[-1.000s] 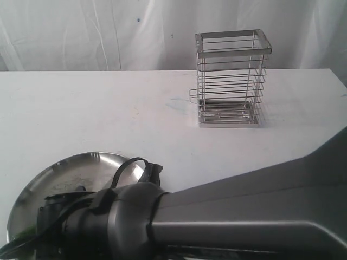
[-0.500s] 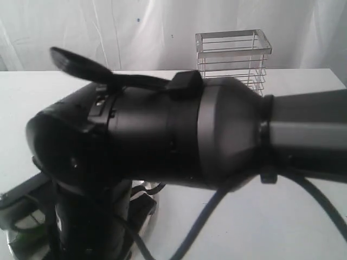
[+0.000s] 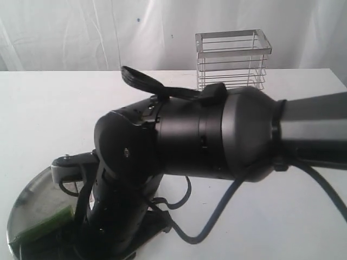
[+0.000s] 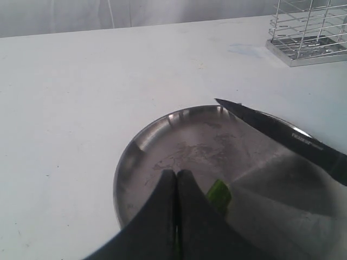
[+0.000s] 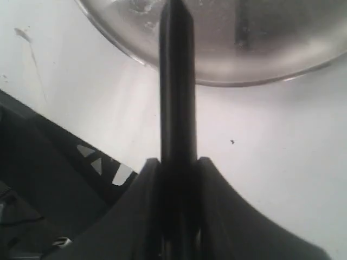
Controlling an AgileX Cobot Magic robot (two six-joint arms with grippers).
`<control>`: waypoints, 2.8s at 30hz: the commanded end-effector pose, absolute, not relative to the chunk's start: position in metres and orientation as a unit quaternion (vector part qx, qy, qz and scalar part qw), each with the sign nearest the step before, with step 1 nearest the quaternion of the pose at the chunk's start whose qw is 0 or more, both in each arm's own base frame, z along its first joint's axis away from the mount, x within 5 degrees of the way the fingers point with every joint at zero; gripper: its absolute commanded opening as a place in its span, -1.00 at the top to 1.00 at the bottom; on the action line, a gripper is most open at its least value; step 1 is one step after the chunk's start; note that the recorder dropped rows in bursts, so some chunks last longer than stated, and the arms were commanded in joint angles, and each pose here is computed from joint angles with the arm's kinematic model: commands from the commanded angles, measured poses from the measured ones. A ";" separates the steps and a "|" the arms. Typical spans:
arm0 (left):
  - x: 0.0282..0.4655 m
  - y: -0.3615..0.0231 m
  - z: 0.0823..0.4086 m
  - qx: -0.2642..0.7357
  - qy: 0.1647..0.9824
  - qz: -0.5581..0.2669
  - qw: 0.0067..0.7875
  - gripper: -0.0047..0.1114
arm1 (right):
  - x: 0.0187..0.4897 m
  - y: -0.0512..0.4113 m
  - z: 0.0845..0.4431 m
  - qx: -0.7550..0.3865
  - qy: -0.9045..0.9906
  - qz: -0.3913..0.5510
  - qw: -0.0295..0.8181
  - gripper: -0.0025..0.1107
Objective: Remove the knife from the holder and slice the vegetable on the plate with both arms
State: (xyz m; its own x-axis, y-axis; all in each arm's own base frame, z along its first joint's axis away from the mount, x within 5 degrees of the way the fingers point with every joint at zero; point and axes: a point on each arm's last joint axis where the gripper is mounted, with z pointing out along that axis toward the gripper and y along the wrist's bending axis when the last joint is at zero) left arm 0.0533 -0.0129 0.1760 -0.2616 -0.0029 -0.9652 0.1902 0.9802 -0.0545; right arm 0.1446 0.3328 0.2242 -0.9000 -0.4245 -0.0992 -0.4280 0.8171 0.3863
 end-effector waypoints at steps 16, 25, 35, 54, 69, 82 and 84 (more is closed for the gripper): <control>0.053 -0.013 0.175 0.058 0.790 -0.086 0.604 0.92 | 0.126 0.354 0.192 -0.238 0.942 0.232 -0.051 0.69; 0.053 -0.013 0.175 0.058 0.790 -0.086 0.604 0.92 | 0.140 0.350 0.186 -0.215 0.948 0.232 -0.022 0.69; 0.053 -0.013 0.175 0.058 0.790 -0.086 0.604 0.92 | 0.144 0.349 0.182 -0.202 0.950 0.239 -0.008 0.69; 0.053 -0.013 0.175 0.058 0.790 -0.086 0.604 0.92 | 0.133 0.355 0.171 -0.212 0.949 0.231 -0.024 0.69; 0.053 -0.013 0.175 0.058 0.790 -0.086 0.604 0.92 | 0.130 0.359 0.162 -0.197 0.951 0.234 -0.038 0.69; 0.053 -0.013 0.175 0.058 0.790 -0.086 0.604 0.92 | 0.131 0.360 0.162 -0.201 0.950 0.236 -0.032 0.69; 0.053 -0.013 0.175 0.058 0.790 -0.086 0.604 0.92 | 0.131 0.360 0.162 -0.206 0.949 0.237 -0.030 0.69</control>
